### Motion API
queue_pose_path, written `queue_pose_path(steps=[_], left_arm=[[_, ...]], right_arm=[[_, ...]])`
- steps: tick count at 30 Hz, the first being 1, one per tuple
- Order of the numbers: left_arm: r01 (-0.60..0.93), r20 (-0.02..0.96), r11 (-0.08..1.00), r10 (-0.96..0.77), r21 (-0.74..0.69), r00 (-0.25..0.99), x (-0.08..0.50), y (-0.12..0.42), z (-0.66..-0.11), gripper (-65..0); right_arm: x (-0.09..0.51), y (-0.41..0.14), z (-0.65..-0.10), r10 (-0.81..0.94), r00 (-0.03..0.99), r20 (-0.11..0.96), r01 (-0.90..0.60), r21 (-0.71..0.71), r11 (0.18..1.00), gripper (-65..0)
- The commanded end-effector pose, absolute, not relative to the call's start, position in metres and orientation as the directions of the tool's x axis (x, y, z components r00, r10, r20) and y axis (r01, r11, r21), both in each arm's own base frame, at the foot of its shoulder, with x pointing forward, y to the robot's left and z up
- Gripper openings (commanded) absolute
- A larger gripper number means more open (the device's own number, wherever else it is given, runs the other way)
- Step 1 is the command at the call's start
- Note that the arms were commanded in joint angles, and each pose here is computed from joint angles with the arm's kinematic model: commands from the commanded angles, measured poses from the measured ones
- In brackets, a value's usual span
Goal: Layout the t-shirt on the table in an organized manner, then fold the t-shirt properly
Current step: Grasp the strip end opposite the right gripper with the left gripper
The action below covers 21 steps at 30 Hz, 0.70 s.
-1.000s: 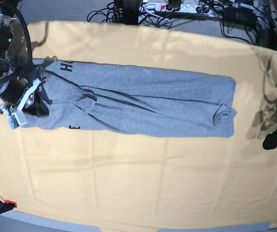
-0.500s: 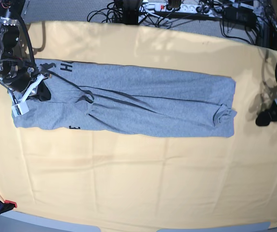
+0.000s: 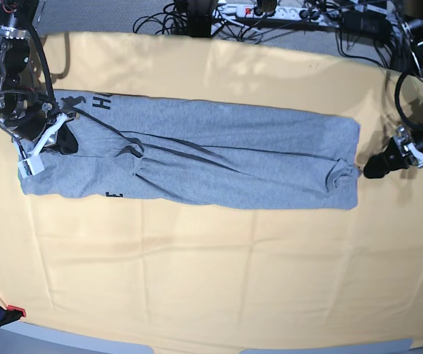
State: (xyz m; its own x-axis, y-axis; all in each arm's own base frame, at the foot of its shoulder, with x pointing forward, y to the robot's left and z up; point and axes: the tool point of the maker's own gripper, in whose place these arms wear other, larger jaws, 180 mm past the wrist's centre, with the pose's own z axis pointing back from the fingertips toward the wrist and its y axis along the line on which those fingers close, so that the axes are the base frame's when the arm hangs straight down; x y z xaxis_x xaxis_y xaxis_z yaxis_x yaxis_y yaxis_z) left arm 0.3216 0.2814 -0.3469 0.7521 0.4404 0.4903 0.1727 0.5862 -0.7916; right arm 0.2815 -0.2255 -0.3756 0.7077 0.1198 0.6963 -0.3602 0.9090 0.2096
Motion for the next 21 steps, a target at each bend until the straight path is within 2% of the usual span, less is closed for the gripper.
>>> queue_pose_path(steps=[1, 13, 21], left_arm=[[0.164, 0.453, 0.57, 0.412, -0.805, 0.79, 0.318, 0.268, -0.354, -22.5], [0.22, 0.357, 0.482, 0.213, -0.848, 0.91, 0.305, 0.178, -0.385, -22.6], [0.341, 0.459, 0.461, 0.17, -0.819, 0.872, 0.336, 0.158, -0.353, -22.7]], right_arm=[[0.286, -0.231, -0.367, 0.143, 0.691, 0.709, -0.372, 0.179, 0.911, -65.0], [0.286, -0.231, -0.367, 0.143, 0.692, 0.708, -0.372, 0.18, 0.911, -65.0], [0.288, -0.231, -0.366, 0.145, 0.691, 0.708, -0.373, 0.177, 0.911, -65.0]])
